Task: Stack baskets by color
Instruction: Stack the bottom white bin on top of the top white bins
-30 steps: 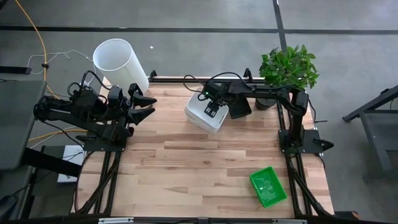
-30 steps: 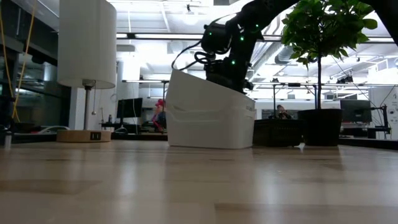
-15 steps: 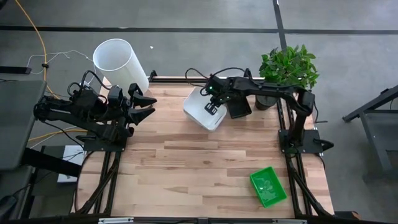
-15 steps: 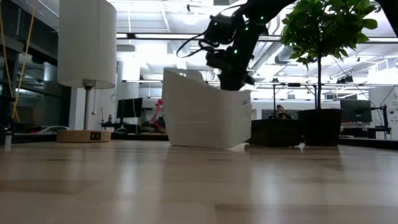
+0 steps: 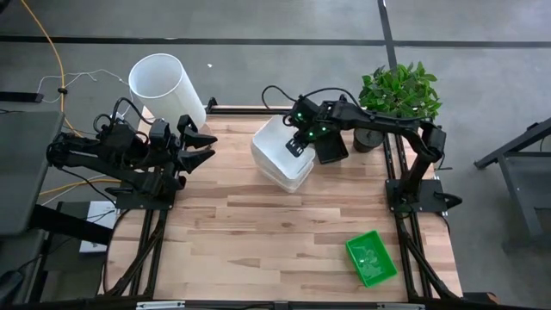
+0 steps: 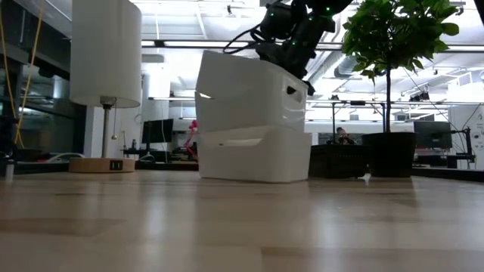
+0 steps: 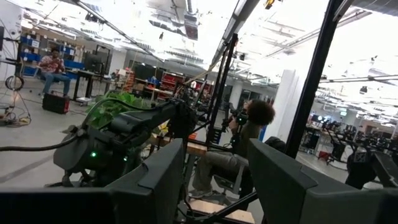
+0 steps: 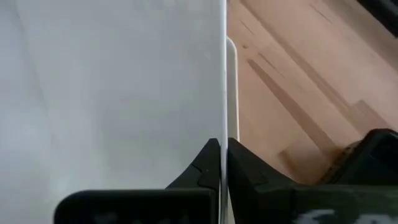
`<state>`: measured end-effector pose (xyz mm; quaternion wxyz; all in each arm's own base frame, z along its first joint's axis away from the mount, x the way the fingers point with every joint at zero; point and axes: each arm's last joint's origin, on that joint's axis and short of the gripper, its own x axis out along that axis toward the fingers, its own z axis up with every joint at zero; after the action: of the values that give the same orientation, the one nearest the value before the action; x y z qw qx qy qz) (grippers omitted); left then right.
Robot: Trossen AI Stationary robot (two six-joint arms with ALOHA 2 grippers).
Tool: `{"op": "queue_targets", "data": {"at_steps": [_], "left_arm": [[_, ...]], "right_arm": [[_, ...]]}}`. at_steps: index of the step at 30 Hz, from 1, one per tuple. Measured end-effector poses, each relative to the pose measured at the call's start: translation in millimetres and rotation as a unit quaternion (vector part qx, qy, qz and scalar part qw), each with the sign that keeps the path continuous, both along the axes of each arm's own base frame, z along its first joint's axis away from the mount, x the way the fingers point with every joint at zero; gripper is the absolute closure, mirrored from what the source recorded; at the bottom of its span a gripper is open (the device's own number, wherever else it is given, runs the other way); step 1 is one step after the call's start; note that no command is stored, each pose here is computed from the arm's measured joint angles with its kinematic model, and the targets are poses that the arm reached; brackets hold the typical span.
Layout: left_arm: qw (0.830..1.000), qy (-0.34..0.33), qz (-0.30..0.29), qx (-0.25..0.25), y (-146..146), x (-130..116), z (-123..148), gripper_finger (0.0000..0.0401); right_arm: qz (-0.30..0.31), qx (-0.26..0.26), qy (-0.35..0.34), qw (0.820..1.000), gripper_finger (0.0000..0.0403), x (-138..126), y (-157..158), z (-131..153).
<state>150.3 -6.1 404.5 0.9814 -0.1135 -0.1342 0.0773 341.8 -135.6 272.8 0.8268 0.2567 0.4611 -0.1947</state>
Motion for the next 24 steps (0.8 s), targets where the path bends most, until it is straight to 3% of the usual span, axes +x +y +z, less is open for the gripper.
{"op": "queue_targets", "data": {"at_steps": [6, 10, 14, 24], "left_arm": [[1.0, 0.0, 0.0, 0.001, 0.0, 0.0, 0.0, 0.0231], [1.0, 0.0, 0.0, 0.001, 0.0, 0.0, 0.0, 0.0231], [1.0, 0.0, 0.0, 0.001, 0.1, 0.0, 0.0, 0.0231], [1.0, 0.0, 0.003, 0.001, 0.2, 0.0, 0.0, 0.0231]], "right_arm": [[-0.016, -0.022, 0.03, 0.999, 0.0403, -3.5, 0.0, -2.0], [-0.015, -0.029, -0.002, 0.999, 0.0403, 2.8, 2.3, 1.7], [-0.012, -0.021, 0.016, 1.0, 0.0403, 3.1, 9.8, -1.0], [-0.068, -0.04, -0.005, 0.997, 0.0403, 8.6, 10.8, 1.2]]}}
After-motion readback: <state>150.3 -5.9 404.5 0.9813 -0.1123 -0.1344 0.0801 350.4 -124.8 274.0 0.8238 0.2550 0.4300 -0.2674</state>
